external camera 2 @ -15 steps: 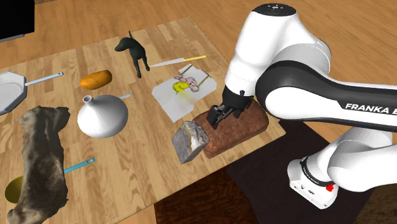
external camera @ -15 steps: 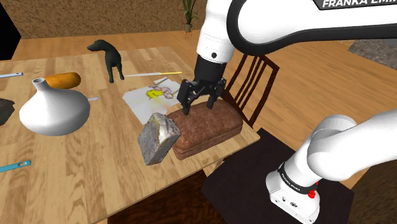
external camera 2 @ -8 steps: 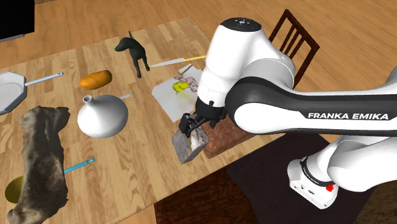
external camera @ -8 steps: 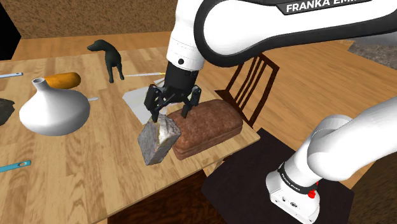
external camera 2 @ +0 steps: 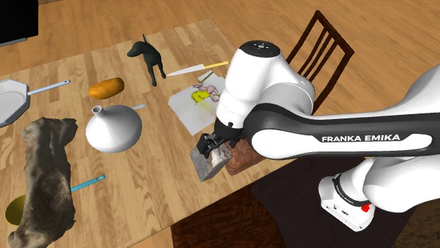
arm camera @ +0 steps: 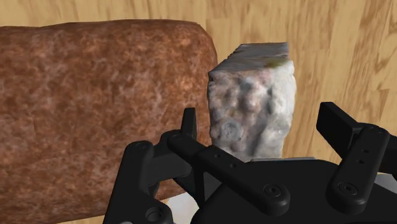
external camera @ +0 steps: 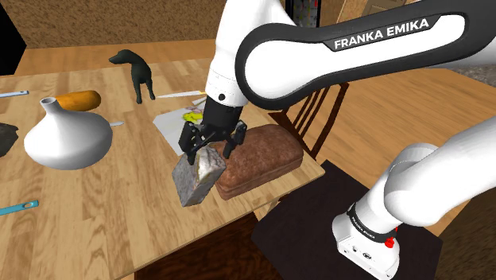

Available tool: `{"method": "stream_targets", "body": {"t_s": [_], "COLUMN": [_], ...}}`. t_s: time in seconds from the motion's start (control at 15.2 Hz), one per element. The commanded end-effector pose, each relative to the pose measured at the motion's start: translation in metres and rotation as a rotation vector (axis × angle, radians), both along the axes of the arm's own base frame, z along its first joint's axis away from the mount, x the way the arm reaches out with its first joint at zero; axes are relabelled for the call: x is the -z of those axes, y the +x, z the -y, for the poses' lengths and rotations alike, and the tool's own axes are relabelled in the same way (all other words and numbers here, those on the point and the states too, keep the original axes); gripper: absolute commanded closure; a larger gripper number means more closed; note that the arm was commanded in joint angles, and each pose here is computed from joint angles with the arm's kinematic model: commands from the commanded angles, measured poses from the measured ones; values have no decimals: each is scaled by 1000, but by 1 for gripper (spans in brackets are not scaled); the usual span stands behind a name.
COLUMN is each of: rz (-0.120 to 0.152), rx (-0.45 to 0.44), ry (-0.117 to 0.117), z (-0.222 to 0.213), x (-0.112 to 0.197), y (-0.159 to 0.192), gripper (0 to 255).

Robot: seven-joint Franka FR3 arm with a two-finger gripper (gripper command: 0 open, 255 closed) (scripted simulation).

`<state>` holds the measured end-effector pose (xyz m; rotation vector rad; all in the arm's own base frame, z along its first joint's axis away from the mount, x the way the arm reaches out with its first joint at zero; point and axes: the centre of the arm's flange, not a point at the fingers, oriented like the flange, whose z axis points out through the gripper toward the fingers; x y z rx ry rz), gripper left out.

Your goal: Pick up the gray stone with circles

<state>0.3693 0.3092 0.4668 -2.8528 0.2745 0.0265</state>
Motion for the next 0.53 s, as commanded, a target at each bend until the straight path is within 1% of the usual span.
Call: {"method": "stream_targets", "body": {"t_s": [0.0, 0.07, 0.46], "rz": [0, 0, 0], "rx": [0, 0, 0], "ry": [0, 0, 0], "z": [1, 1, 1], "x": [4, 4, 4], "y": [0, -1, 0], "gripper": [0, 255, 255]}}
